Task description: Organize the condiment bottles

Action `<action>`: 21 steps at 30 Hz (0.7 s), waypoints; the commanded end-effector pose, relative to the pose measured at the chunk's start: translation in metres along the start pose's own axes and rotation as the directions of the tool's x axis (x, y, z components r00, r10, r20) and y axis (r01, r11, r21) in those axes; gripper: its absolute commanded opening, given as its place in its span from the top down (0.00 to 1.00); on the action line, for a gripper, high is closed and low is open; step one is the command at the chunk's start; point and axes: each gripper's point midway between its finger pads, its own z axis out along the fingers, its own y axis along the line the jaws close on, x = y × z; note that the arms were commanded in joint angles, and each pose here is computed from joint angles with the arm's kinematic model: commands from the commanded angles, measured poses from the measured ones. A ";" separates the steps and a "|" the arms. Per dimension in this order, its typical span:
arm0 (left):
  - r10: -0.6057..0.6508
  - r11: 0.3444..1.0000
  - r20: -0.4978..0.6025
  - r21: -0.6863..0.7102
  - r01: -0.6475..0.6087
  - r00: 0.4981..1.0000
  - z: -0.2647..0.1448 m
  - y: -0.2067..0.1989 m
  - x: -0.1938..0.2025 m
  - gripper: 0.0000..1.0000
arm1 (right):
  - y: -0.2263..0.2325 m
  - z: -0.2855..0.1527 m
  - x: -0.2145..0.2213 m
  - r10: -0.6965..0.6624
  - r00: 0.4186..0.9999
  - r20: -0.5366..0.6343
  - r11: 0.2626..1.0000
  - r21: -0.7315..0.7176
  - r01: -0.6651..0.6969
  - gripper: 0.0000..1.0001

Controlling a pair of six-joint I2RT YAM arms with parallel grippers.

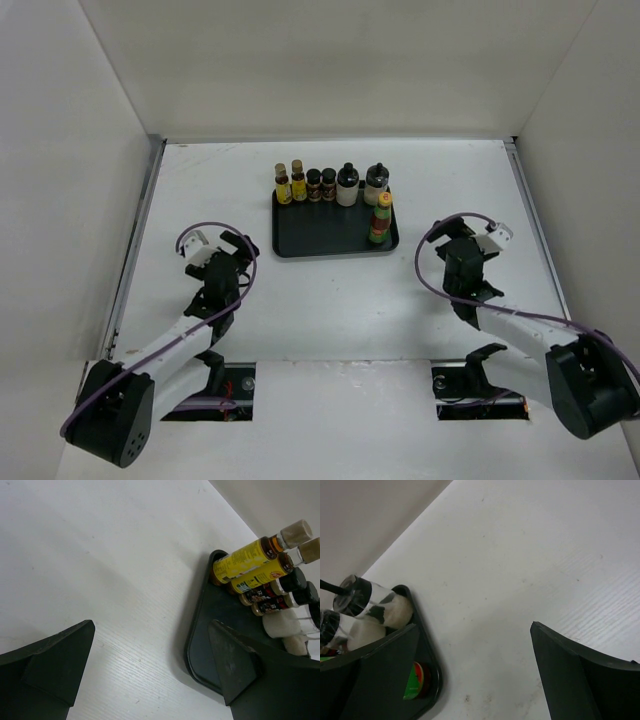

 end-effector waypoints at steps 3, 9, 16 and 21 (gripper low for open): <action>-0.021 1.000 0.042 -0.013 0.021 0.999 0.008 -0.005 -0.011 0.00 | 0.037 0.008 0.011 0.077 0.995 -0.057 0.988 -0.133 -0.084 0.00; -0.007 0.999 0.037 -0.038 0.009 0.999 0.013 -0.001 -0.008 0.00 | 0.047 0.009 0.018 0.065 0.993 -0.095 0.983 -0.168 -0.080 0.00; 0.000 0.999 0.032 -0.049 0.002 0.999 0.017 0.001 -0.006 0.00 | 0.052 0.007 0.012 0.072 0.994 -0.084 0.978 -0.189 -0.087 0.00; 0.017 0.998 0.017 -0.067 -0.016 1.000 0.020 0.003 -0.003 0.00 | 0.055 0.006 0.011 0.067 0.994 -0.090 0.975 -0.207 -0.085 0.00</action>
